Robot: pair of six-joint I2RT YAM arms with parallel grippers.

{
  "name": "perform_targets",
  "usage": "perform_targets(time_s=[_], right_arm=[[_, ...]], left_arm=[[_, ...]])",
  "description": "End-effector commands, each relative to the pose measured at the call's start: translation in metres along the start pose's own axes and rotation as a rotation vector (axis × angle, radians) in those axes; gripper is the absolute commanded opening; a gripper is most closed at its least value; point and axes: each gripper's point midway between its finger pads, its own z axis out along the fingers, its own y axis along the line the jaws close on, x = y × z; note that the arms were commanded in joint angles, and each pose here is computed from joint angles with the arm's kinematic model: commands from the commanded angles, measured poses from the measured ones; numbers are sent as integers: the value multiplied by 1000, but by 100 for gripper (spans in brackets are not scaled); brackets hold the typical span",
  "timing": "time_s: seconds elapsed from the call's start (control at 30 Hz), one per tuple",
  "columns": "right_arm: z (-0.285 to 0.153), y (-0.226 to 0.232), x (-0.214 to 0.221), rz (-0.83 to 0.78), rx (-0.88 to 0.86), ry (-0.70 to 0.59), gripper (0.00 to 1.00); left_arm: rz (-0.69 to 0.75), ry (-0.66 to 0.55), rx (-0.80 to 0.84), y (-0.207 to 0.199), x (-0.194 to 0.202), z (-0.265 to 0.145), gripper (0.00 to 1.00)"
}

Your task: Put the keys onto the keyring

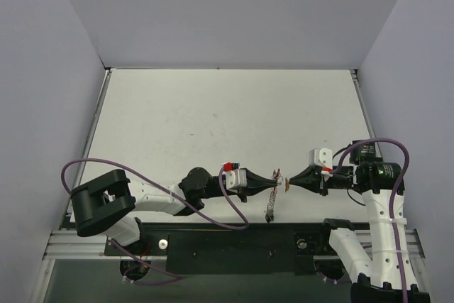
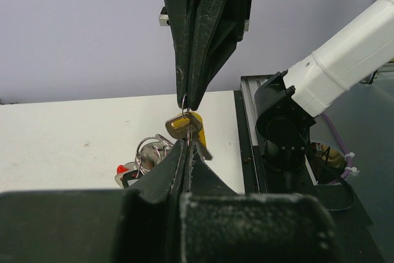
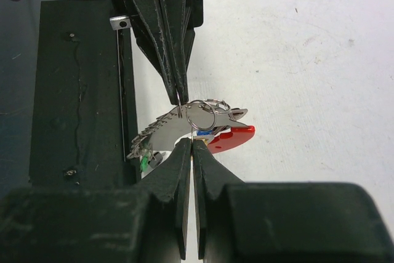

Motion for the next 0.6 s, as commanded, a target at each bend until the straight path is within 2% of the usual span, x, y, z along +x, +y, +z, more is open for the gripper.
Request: perform_targets(time_s=[0.0, 0.57], right_arm=[[4, 4, -3, 36, -27, -32, 0], [8, 7, 1, 31, -46, -24, 0]], left_arm=[[68, -196, 21, -2, -58, 9, 0], [66, -191, 11, 1, -57, 15, 0]])
